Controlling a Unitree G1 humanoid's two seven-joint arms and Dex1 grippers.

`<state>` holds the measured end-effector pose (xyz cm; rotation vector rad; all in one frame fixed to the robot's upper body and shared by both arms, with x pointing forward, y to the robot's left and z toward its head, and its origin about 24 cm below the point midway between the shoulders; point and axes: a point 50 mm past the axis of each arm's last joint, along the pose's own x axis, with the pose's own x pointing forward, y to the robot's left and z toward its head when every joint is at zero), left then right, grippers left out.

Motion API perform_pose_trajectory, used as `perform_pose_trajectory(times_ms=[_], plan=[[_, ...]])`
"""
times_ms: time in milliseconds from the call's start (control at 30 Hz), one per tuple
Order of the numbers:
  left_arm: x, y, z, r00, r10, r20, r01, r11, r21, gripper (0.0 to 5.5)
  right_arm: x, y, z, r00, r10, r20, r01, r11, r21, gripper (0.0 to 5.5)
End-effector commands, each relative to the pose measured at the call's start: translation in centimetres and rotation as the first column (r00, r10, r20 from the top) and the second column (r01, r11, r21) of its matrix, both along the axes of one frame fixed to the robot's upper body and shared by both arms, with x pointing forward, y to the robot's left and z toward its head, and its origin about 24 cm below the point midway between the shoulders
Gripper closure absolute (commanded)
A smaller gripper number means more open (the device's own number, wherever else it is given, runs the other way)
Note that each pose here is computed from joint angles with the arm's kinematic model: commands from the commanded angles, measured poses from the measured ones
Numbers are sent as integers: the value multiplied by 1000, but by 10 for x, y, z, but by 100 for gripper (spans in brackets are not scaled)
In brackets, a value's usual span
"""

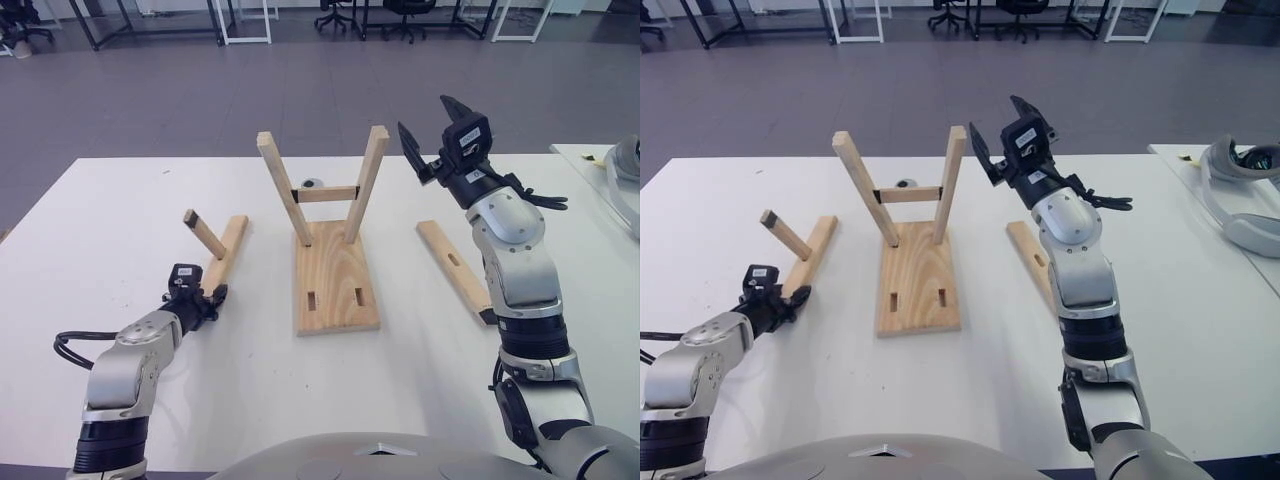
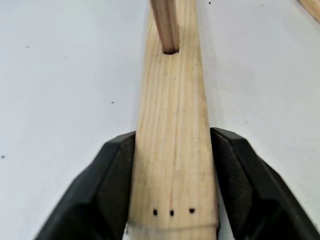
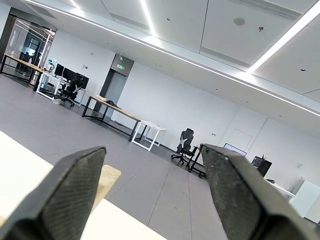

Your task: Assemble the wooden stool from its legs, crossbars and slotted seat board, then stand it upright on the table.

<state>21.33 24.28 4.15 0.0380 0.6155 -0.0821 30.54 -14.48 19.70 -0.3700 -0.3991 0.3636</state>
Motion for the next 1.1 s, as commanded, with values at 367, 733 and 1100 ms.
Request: perform_pose_trajectory(times_ms=[367, 733, 1100], plan=[[36, 1, 139, 634, -153, 758, -47, 971, 235, 346, 33, 22, 70, 905, 423, -45, -302, 713, 632, 198], [24, -90, 204, 275, -448, 851, 306, 880, 364, 346, 25, 83, 124, 438, 893, 106, -472, 128, 872, 198], [22, -93, 196, 312, -440, 842, 334, 881, 336, 346, 4, 74, 131, 335, 927, 167, -531, 40, 847, 198]])
